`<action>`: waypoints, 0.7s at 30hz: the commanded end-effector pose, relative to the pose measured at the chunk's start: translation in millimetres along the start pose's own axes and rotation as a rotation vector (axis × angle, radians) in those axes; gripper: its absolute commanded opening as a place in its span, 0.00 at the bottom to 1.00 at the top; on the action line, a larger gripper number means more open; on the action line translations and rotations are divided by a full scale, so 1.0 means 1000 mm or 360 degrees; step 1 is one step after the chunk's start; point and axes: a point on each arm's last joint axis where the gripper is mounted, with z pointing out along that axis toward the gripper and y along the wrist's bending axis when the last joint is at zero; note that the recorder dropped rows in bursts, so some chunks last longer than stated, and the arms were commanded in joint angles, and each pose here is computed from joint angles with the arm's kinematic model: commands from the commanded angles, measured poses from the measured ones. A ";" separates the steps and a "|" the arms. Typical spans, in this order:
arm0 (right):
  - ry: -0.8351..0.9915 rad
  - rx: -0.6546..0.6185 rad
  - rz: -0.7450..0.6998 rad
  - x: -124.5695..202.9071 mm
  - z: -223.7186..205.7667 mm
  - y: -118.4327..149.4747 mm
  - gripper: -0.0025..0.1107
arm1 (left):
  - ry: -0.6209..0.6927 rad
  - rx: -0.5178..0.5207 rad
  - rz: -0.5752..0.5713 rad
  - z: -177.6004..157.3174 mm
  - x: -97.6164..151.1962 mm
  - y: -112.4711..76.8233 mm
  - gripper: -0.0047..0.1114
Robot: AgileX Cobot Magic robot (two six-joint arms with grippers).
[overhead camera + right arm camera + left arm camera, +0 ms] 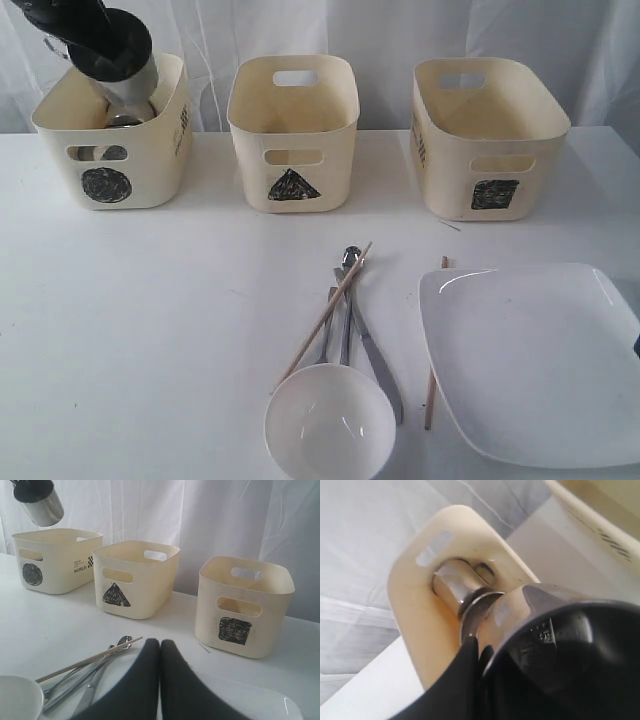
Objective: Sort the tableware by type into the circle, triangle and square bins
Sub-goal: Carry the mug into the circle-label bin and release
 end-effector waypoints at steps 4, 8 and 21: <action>-0.0010 0.0008 -0.0002 0.001 0.000 0.000 0.02 | -0.0166 -0.0214 -0.0175 0.064 0.029 0.034 0.04; -0.0010 0.0008 -0.0002 0.001 0.000 0.000 0.02 | -0.0173 -0.0246 -0.0279 0.103 0.054 0.040 0.04; -0.0010 0.0008 -0.0002 0.001 0.000 0.000 0.02 | 0.0002 -0.0033 -0.0656 0.098 0.059 0.026 0.50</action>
